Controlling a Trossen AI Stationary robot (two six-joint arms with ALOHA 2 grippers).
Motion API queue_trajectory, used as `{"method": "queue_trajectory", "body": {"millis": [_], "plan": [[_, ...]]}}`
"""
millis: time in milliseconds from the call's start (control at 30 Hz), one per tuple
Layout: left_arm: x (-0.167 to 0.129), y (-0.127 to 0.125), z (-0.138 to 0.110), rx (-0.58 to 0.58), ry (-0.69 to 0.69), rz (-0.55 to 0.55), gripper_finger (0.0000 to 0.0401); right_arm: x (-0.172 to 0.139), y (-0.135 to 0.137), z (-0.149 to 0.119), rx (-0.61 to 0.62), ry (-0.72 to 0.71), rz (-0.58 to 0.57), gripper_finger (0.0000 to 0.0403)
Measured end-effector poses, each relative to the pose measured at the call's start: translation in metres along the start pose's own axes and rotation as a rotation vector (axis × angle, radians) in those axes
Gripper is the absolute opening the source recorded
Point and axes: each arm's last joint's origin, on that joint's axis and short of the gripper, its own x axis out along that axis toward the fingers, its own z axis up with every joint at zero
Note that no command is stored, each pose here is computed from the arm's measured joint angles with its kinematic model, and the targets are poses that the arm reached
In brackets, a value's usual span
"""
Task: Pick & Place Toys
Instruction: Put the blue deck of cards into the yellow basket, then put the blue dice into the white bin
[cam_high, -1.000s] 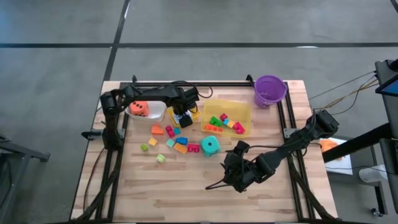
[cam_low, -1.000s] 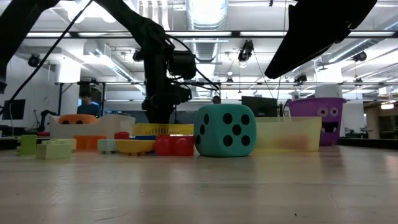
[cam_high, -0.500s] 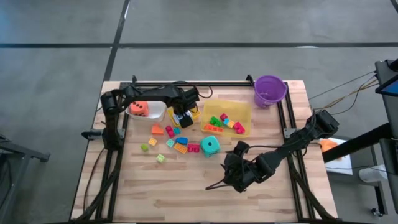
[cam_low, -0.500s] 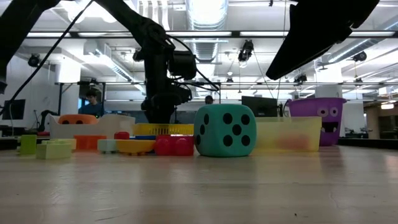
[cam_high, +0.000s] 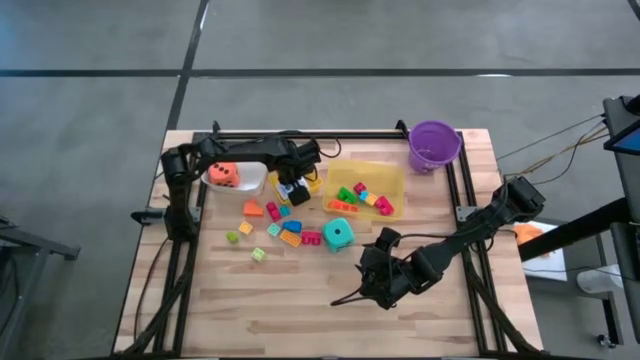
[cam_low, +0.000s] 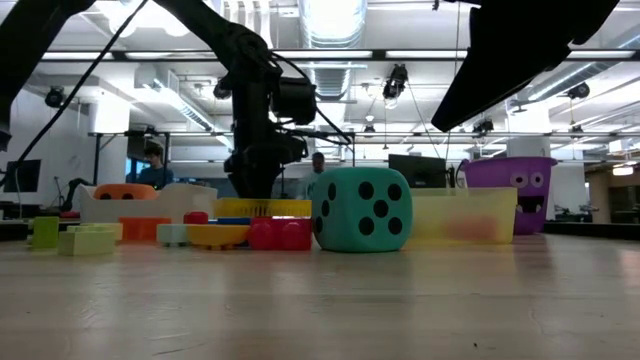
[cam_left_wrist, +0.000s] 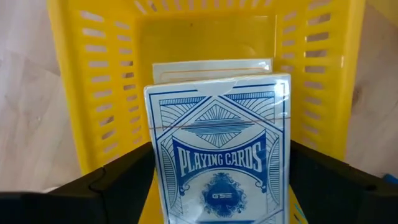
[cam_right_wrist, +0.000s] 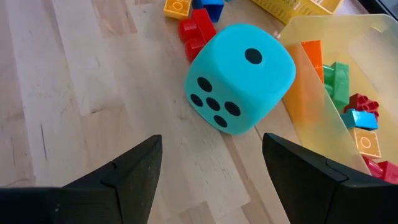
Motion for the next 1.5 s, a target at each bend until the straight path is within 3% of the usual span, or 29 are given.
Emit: {"method": "queue_trajectory", "body": {"millis": [233, 467, 800, 933, 1100, 1200, 1500], "plan": [[0.0, -0.001, 0.0, -0.01, -0.001, 0.003, 0.0397, 0.0, 0.0, 0.0, 0.0, 0.0, 0.0, 0.0275], [-0.004, -0.001, -0.002, -0.009, 0.006, 0.014, 0.0388, 0.0, 0.0, 0.0, -0.004, 0.0, -0.001, 0.0275], [-0.041, 0.002, -0.011, -0.009, -0.053, 0.075, 0.0388, 0.0, 0.0, 0.002, -0.054, -0.052, -0.038, 0.0275], [-0.063, 0.001, -0.019, -0.036, -0.095, 0.068, 0.0388, 0.001, 0.001, 0.003, -0.14, -0.084, -0.038, 0.0275], [-0.086, -0.002, -0.038, -0.201, -0.149, 0.047, 0.0388, 0.005, 0.0, 0.003, -0.373, -0.083, -0.051, 0.0275], [-0.097, -0.009, -0.053, -0.223, -0.188, 0.031, 0.0388, 0.009, -0.004, 0.006, -0.481, -0.084, -0.081, 0.0275], [-0.119, -0.034, -0.105, -0.24, -0.292, -0.049, 0.0388, 0.022, -0.014, 0.024, -0.619, -0.116, -0.131, 0.0275]]}}
